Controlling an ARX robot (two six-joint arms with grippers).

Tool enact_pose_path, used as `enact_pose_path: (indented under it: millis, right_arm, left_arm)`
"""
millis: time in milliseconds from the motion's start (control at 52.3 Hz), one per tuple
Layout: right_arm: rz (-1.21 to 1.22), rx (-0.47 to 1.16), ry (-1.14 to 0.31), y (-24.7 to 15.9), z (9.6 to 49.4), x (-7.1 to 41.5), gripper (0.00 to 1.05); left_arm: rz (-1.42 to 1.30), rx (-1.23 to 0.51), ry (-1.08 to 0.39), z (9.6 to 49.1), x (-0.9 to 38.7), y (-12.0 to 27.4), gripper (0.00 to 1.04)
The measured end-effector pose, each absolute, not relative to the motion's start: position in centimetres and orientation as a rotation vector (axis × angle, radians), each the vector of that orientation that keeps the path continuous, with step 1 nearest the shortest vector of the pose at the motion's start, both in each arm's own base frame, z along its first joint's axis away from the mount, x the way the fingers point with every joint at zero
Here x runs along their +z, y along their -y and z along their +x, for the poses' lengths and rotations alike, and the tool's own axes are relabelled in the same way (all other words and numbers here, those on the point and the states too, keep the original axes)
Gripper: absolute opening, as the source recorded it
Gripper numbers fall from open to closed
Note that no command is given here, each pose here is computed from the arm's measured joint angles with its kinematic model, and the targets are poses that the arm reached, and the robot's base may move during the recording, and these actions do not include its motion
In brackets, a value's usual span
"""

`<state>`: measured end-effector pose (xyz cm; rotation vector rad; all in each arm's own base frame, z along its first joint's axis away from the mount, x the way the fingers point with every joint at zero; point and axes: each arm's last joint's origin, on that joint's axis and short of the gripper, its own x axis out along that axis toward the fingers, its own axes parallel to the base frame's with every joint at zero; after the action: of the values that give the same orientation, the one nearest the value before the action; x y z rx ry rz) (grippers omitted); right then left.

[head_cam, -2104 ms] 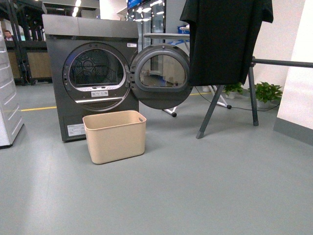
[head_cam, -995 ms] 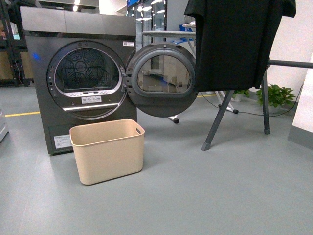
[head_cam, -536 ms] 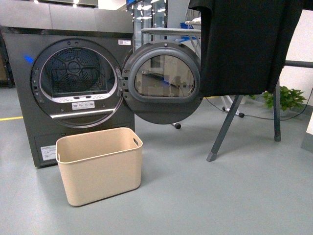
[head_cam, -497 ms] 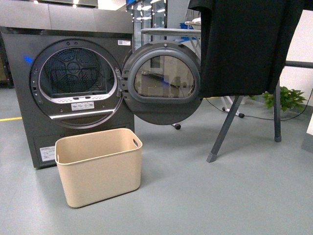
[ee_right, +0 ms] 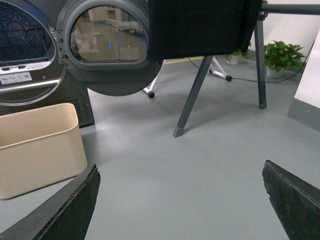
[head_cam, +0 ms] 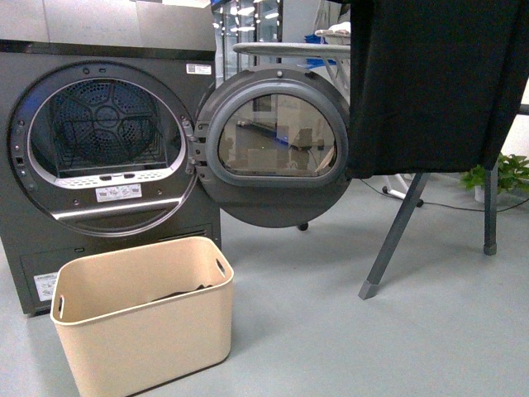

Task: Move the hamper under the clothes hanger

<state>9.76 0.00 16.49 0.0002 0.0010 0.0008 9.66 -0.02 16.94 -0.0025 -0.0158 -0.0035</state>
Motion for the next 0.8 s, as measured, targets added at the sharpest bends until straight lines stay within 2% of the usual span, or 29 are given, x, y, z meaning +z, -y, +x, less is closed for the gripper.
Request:
enact_pose_path:
  millis: [803]
  right_arm:
    - [0.0, 0.001, -0.001, 0.0, 9.76, 16.49, 0.97]
  left_arm:
    - [-0.002, -0.003, 0.016, 9.66, 16.94, 0.02, 0.98]
